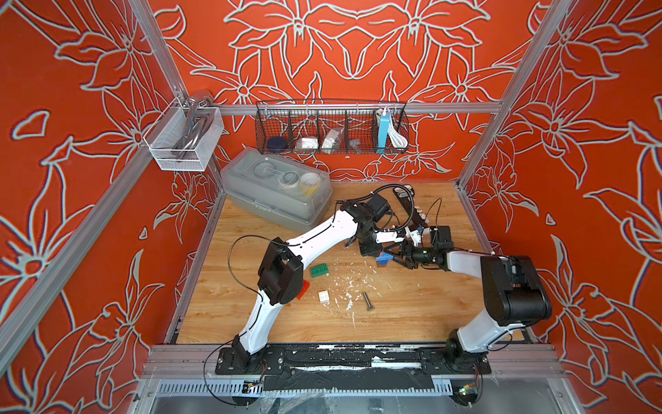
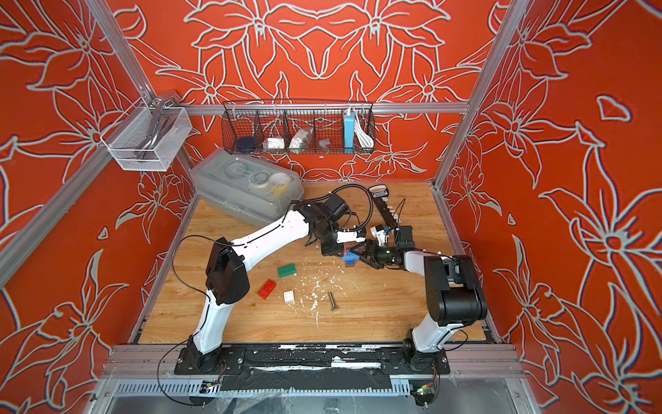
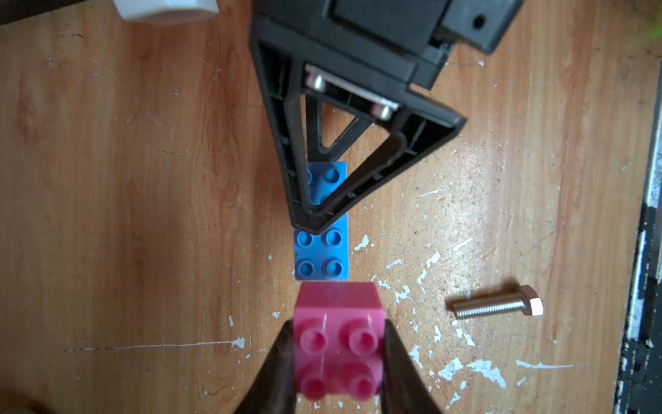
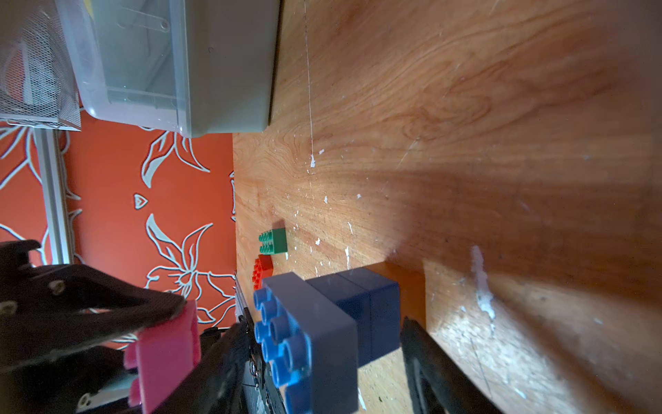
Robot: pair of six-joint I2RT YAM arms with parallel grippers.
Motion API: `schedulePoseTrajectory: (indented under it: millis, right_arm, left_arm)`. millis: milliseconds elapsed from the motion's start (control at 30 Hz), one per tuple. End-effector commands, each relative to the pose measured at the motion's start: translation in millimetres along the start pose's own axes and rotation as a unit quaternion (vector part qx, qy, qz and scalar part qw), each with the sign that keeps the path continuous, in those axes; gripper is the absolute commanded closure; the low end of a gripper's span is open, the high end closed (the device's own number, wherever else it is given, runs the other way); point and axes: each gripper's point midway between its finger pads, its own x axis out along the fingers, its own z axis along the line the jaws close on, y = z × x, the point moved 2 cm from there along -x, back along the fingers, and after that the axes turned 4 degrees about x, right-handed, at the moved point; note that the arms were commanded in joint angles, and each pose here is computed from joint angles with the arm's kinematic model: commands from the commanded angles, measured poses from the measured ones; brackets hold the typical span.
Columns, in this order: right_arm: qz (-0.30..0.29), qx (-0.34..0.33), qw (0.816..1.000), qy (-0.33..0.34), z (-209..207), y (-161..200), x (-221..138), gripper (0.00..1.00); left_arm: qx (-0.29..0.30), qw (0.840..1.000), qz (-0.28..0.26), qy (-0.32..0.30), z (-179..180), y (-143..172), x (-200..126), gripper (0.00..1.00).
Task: Assemble a spoon with lego
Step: Assemble the lego brick with the lego brick.
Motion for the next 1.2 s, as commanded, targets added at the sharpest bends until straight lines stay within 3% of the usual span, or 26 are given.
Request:
schedulePoseTrajectory:
  millis: [0, 1167]
  right_arm:
    - [0.003, 0.005, 1.000, -0.016, -0.3, 2.7, -0.1, 0.33]
    - [0.015, 0.021, 0.999, -0.029, -4.4, 7.4, 5.8, 0.47]
  left_arm:
    - [0.003, 1.000, 0.009, -0.001, 2.7, 1.0, 0.0, 1.00]
    - [-0.020, 0.999, 0.036, 0.011, 3.3, 10.3, 22.7, 1.00]
